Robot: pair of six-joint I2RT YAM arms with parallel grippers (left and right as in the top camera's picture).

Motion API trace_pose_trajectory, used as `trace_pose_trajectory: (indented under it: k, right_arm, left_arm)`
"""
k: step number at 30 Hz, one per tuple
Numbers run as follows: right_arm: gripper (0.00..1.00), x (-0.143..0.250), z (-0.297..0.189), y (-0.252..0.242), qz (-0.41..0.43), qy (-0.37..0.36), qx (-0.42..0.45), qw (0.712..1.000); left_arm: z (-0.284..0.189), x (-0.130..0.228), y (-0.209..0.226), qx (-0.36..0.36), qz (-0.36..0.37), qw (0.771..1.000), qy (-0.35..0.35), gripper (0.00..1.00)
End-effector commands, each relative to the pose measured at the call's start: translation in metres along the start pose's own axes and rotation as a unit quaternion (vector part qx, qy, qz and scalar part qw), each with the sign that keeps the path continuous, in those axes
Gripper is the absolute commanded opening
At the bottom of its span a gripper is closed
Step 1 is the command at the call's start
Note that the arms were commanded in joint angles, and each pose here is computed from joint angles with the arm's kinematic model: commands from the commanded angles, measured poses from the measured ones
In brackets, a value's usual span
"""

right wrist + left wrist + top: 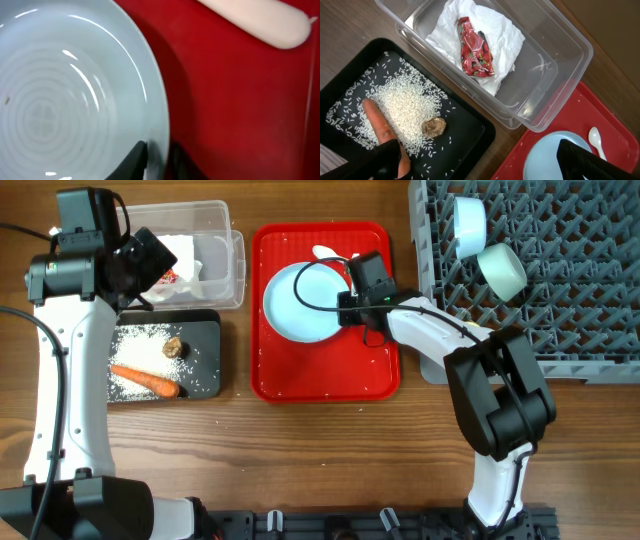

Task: Sort waste into correct bins and load items into the dishwasher rack
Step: 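Grasp the blue plate with the right gripper and stand it in the rack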

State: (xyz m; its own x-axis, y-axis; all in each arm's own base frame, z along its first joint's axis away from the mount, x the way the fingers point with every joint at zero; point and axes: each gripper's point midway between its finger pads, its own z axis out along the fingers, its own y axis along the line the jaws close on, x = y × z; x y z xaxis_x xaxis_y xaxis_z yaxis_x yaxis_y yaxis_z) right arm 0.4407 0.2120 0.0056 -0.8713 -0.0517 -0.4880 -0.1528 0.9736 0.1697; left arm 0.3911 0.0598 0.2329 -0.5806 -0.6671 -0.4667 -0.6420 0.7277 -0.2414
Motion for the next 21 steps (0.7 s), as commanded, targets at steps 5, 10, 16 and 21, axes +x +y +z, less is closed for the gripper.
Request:
trace_pose_trajectory:
  k: [5, 10, 16, 21]
  right_arm:
    - [0.04, 0.074, 0.004, -0.041, -0.018, 0.140, 0.089, 0.986]
    - [0.04, 0.060, -0.021, -0.038, -0.016, 0.126, 0.086, 0.988]
    - [0.04, -0.027, -0.119, -0.042, -0.009, -0.045, 0.130, 0.991]
    - [0.04, -0.073, -0.210, -0.064, -0.005, -0.174, 0.204, 0.964]
  left_arm:
    - [0.002, 0.000, 0.001, -0.001, -0.006, 1.000, 0.001, 1.00]
    - [0.002, 0.000, 0.001, -0.001, -0.006, 1.000, 0.001, 1.00]
    - [0.002, -0.001, 0.001, -0.001, -0.006, 1.000, 0.001, 1.00]
    - [0.002, 0.000, 0.001, -0.001, -0.006, 1.000, 0.001, 1.00]
